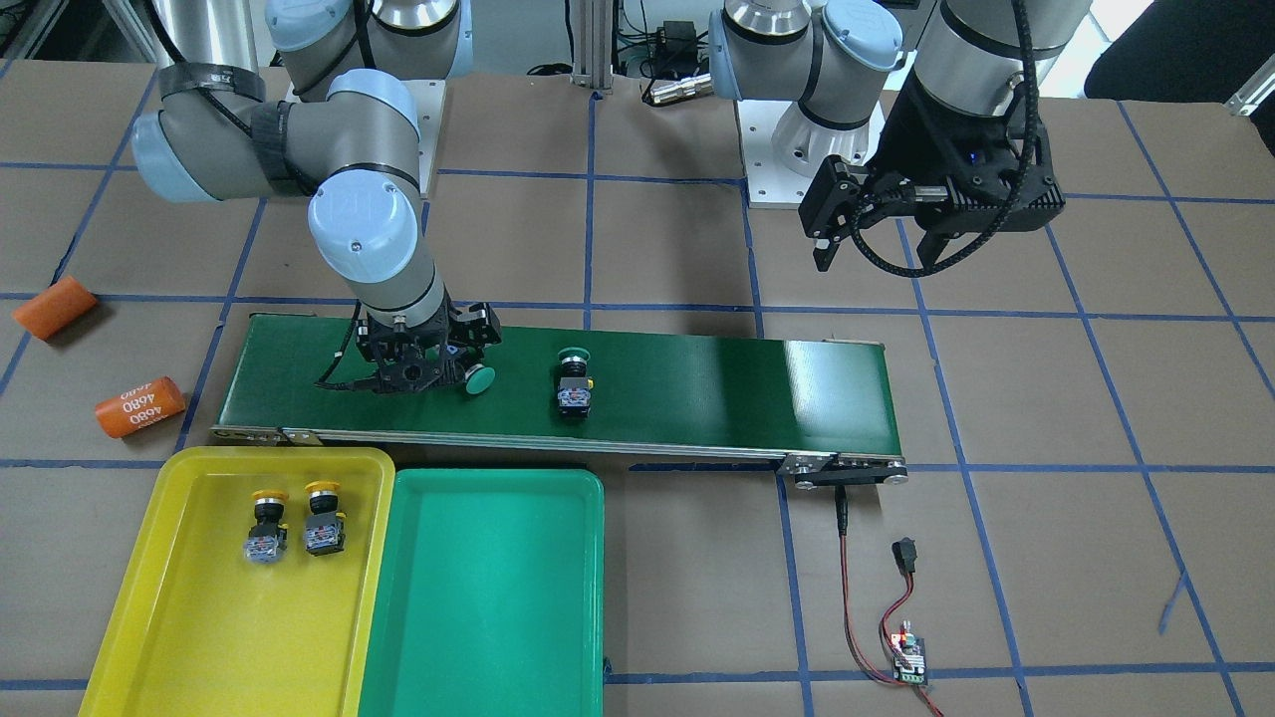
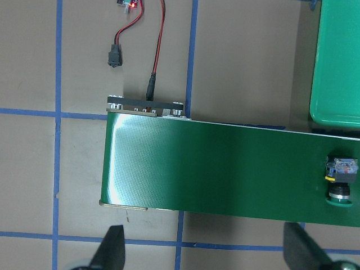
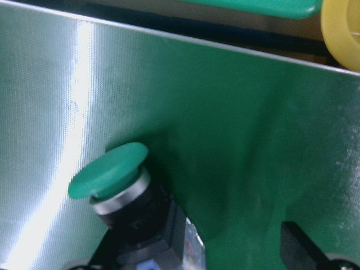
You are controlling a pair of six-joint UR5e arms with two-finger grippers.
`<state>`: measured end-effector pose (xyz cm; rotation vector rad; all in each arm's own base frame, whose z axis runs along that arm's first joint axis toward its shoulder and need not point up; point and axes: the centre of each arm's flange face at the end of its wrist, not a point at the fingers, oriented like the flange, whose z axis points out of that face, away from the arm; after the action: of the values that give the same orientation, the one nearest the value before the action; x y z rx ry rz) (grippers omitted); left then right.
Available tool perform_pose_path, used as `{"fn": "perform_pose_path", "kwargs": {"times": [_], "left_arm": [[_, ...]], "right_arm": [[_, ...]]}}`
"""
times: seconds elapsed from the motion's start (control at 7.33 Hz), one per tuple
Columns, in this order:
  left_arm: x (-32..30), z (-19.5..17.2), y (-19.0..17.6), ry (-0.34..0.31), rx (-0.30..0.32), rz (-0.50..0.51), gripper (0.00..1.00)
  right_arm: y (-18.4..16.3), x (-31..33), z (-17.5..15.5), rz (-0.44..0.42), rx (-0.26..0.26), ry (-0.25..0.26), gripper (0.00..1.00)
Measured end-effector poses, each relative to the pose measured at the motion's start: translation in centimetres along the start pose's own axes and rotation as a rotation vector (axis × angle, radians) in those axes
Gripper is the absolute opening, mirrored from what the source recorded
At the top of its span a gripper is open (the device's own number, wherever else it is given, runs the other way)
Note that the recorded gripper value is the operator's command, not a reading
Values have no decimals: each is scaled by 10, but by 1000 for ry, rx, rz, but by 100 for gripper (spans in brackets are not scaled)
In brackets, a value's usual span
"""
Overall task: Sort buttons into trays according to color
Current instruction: 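Move the right gripper onto a green-capped button on the belt and grasp it, then carry the green-capped button into the green tray and release it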
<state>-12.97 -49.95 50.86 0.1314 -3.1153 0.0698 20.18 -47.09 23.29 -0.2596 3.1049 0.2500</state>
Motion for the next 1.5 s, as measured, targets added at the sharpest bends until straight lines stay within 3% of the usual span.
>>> {"fn": "perform_pose_path", "kwargs": {"times": [0.27, 0.41, 0.82, 1.09, 1.23, 1.36, 1.5], "left_arm": [[0, 0, 0, 1, 0, 0, 100], [0, 0, 0, 1, -1, -1, 100], [0, 0, 0, 3, 0, -2, 100], [0, 0, -4, 3, 1, -2, 100], [0, 1, -4, 3, -1, -2, 100], [0, 1, -4, 3, -1, -2, 100], [0, 1, -6, 3, -2, -2, 100]], "right_arm": [[-4, 0, 1, -2, 16, 1, 27], [-6, 1, -2, -5, 28, 4, 18], [-27, 8, -28, -18, 84, 19, 10], [-70, 14, -52, -30, 137, 25, 11], [-102, 18, -62, -34, 164, 27, 27], [-134, 21, -68, -36, 186, 29, 99], [-156, 23, -71, -32, 198, 30, 100]]}}
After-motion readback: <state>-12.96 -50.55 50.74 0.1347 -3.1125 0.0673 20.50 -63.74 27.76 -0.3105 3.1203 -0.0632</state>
